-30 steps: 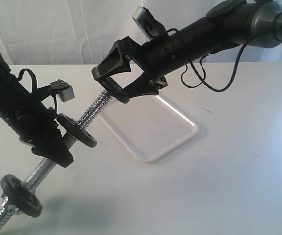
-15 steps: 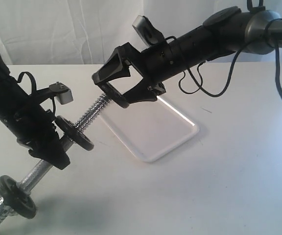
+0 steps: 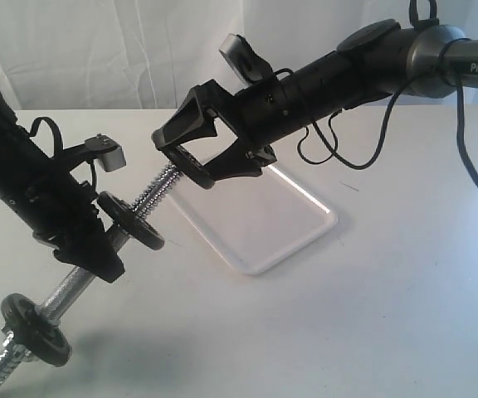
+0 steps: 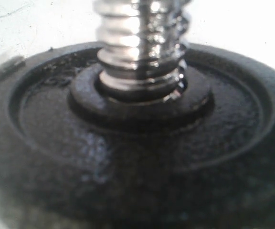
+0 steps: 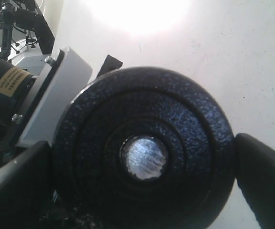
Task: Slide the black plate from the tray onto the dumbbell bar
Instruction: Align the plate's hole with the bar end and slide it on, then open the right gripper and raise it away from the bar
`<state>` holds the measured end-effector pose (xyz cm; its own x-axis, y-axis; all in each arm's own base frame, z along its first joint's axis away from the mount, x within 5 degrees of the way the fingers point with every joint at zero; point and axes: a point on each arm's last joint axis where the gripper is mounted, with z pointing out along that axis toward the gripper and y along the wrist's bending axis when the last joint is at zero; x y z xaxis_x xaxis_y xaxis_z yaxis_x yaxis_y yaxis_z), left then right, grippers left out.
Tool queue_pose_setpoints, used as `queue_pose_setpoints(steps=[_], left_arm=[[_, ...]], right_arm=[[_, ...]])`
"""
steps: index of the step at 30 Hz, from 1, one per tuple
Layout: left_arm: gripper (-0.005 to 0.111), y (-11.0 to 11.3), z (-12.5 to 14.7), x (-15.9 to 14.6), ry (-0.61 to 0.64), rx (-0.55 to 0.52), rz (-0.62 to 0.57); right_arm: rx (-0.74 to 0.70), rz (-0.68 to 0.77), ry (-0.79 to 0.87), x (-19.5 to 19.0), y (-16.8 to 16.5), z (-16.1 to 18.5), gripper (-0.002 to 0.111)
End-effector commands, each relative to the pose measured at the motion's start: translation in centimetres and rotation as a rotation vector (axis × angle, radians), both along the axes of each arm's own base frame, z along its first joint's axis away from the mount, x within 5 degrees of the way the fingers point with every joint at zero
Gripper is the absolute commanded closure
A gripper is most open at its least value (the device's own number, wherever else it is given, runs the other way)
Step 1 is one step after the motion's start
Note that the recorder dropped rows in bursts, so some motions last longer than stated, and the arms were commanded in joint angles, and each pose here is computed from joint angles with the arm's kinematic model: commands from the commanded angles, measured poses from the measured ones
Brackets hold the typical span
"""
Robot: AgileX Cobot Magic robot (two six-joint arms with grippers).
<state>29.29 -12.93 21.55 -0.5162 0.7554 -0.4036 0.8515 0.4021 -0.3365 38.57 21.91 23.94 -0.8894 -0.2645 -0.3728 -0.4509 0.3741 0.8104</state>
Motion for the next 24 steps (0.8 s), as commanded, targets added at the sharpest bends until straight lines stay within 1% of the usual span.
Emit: queue_pose_setpoints(steps=[1, 7, 11, 13, 14, 15, 16, 17, 18, 19, 20, 24], left_arm=[[0.107, -1.0, 3.1, -0.7, 0.008, -0.146, 0.021], [0.107, -1.0, 3.2, -0.7, 0.007, -0.149, 0.024], [0.107, -1.0, 3.2, -0.7, 0.007, -0.149, 0.024], [0.107, -1.0, 3.2, -0.7, 0.007, -0.149, 0.024], [0.107, -1.0, 3.2, -0.7, 0.007, -0.149, 0.024], [0.107, -1.0, 3.2, -0.7, 0.007, -0.149, 0.024], [0.107, -1.0, 3.2, -0.7, 0.007, -0.149, 0.024], [0.107, -1.0, 3.2, -0.7, 0.007, -0.149, 0.024], [0.107, -1.0, 3.2, -0.7, 0.009, -0.149, 0.023], [0.107, -1.0, 3.2, -0.7, 0.009, -0.149, 0.023], [0.107, -1.0, 3.2, -0.7, 0.009, -0.149, 0.023], [0.107, -1.0, 3.2, -0.7, 0.007, -0.147, 0.020]], right_arm=[[0.092, 0.017, 0.008, -0.6, 0.8, 1.5, 0.108], [0.088, 0.051, -0.011, -1.1, 1.7, 1.4, 0.108], [0.102, 0.047, -0.009, -1.1, 1.8, 1.5, 0.108], [0.105, 0.063, -0.044, -1.1, 1.8, 1.5, 0.102], [0.105, 0.064, -0.046, -1.1, 1.8, 1.5, 0.089], [0.105, 0.064, -0.046, -1.1, 1.8, 1.5, 0.081], [0.105, 0.064, -0.046, -1.1, 1.8, 1.5, 0.057], [0.105, 0.063, -0.044, -1.1, 1.8, 1.5, 0.045], [0.104, 0.060, -0.038, -1.1, 1.8, 1.5, 0.023], [0.104, 0.060, -0.038, -1.1, 1.8, 1.5, 0.013], [0.107, 0.059, -0.037, -1.1, 1.8, 1.5, 0.008], [0.209, 0.030, -0.037, -0.9, 2.1, 2.6, 0.008]])
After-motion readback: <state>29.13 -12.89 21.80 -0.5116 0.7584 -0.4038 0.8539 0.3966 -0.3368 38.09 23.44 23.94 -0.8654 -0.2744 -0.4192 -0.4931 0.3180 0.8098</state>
